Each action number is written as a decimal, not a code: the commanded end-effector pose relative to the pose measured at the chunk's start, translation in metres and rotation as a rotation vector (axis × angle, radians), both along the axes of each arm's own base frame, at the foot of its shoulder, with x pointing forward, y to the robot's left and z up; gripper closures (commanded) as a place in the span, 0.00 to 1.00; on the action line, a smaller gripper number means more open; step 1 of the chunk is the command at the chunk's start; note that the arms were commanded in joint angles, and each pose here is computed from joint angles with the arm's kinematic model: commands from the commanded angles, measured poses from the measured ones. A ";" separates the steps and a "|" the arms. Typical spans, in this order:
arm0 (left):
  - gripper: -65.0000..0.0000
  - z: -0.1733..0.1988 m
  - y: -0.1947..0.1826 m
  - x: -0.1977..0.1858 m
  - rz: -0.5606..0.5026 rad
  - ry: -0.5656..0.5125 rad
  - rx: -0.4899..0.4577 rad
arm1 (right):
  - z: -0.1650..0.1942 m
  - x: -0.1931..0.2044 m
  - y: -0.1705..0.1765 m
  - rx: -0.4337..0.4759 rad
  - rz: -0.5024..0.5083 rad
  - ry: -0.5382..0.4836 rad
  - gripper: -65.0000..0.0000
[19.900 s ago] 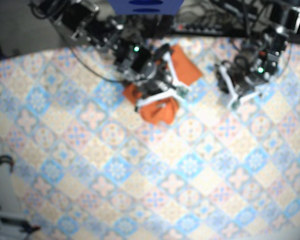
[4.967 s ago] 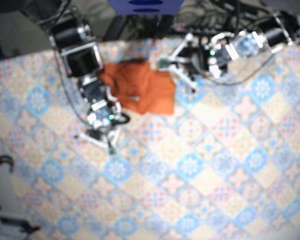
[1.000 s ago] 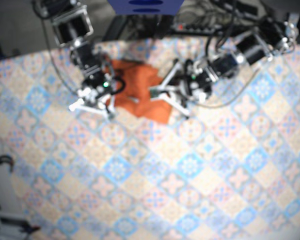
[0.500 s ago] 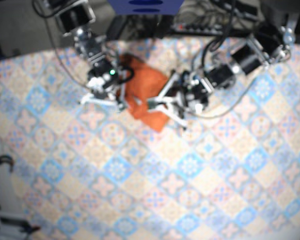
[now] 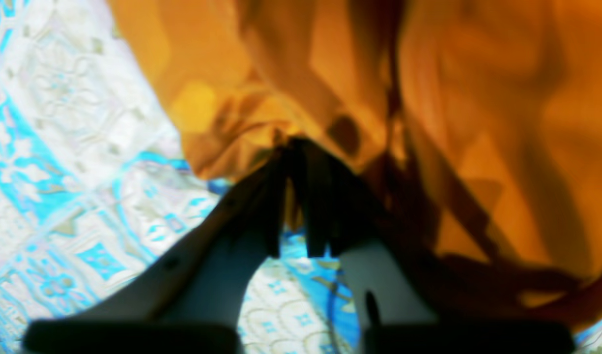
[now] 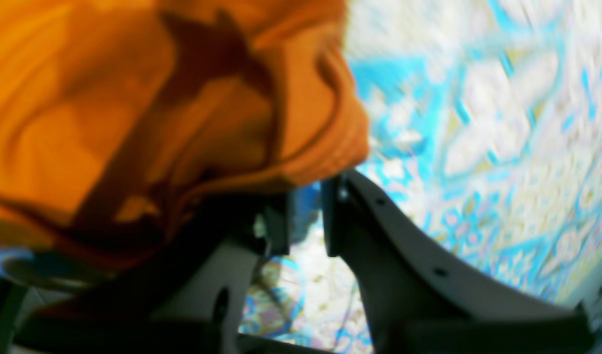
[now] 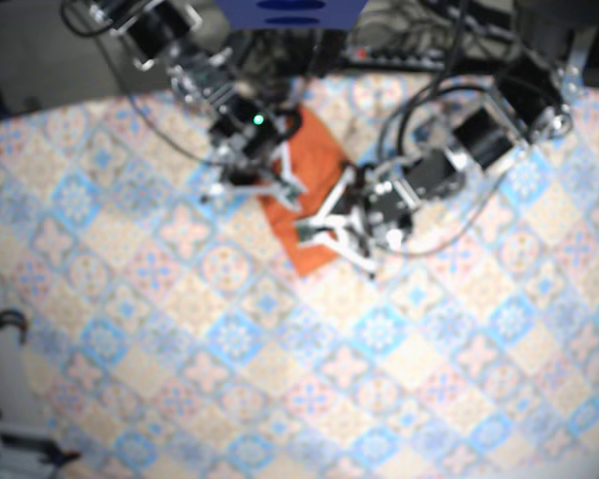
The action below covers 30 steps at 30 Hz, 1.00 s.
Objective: Fold the T-shirt properly
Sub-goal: 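Fold the bundle over with both grippers, tucking the edges together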
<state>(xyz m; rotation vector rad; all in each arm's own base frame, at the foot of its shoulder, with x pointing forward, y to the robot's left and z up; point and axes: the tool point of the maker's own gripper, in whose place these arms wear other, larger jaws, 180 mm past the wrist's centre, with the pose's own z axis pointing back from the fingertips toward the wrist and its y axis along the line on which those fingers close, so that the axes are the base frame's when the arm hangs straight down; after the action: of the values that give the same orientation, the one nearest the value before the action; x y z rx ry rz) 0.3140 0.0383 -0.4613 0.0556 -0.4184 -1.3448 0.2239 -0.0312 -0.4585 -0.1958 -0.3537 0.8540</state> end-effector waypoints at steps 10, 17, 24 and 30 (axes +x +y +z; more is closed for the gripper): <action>0.89 0.025 -0.030 0.024 -0.022 -0.065 -0.061 | 0.020 0.020 0.029 0.029 0.097 -0.082 0.83; 0.89 0.029 -0.035 0.030 -0.018 -0.074 -0.070 | 0.020 0.016 0.040 0.038 0.151 -0.075 0.83; 0.89 0.027 -0.035 0.044 0.069 -0.061 -0.116 | 0.032 0.023 0.067 0.052 0.233 -0.115 0.83; 0.89 0.026 -0.036 0.041 0.066 -0.056 -0.120 | 0.042 0.031 0.078 0.071 0.240 -0.140 0.83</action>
<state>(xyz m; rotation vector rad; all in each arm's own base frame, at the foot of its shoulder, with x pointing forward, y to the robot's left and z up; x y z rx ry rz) 0.3451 0.0143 -0.4493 0.0214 -0.4845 -1.2514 0.2411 0.0343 -0.4324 -0.1642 -0.4684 1.0714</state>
